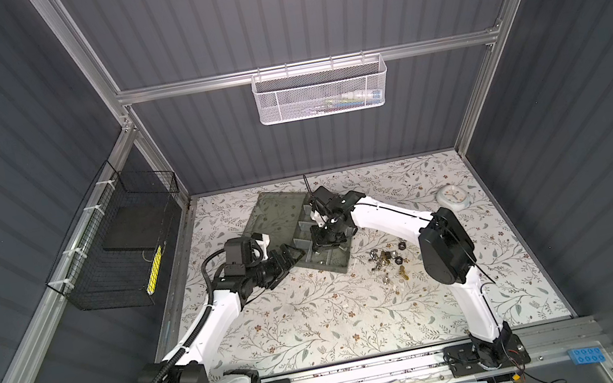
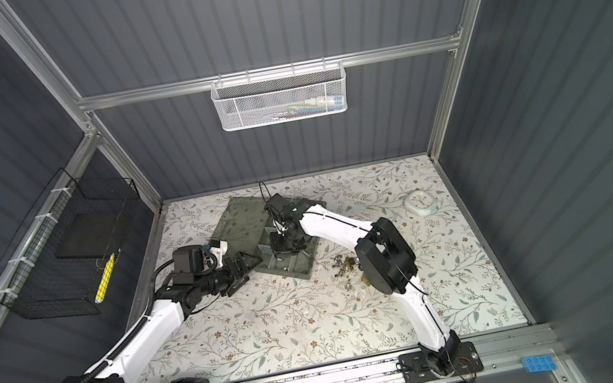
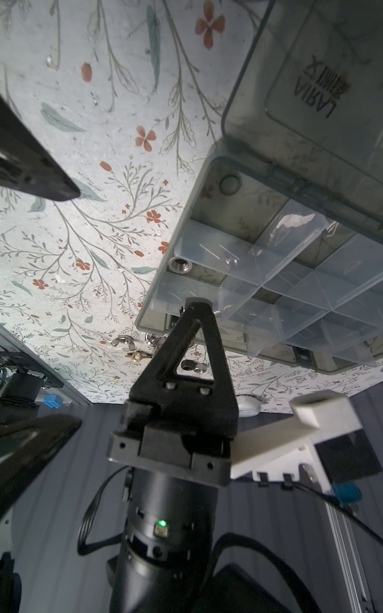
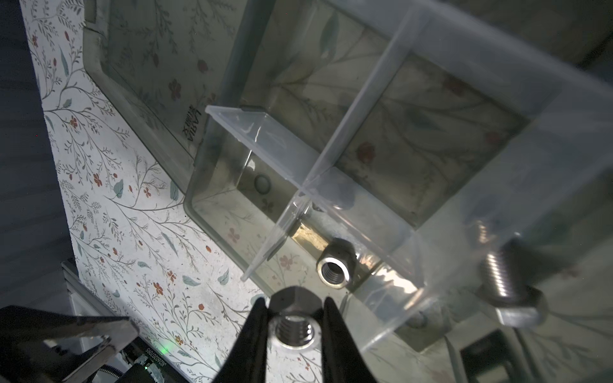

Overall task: Sort the screws and nuts into containers
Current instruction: 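Lower the nut into a box compartment and open the right gripper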

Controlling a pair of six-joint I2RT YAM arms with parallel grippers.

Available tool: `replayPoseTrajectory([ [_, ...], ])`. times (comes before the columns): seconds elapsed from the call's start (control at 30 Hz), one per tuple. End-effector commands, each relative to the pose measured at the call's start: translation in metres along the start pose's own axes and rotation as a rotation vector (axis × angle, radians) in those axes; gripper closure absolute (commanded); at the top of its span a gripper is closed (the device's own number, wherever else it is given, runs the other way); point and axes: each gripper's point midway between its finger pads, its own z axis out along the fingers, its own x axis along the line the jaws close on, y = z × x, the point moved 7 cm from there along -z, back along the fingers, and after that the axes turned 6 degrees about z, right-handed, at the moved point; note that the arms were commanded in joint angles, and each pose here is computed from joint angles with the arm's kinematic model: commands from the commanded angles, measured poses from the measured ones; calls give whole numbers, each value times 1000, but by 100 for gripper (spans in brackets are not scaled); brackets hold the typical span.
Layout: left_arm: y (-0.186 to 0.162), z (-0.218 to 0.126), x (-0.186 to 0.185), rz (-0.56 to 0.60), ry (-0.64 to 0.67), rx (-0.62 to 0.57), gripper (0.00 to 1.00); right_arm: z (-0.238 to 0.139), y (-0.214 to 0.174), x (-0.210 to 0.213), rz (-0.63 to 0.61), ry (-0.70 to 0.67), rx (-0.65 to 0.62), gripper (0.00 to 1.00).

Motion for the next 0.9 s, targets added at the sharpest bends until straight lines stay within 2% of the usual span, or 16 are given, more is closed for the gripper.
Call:
replayPoseTrajectory([
  [0.0,-2,-5,-3,4,-27,-5,0,9,-2,-4,24,2,15,75],
  [0.43,-1,-2,-1,-9,-27,-6,0,9,-4,-8,18,-1,15,65],
  [0.87,1,-8,-12,2,-73,-19,0,-19,4,2,-8,22,-34,47],
])
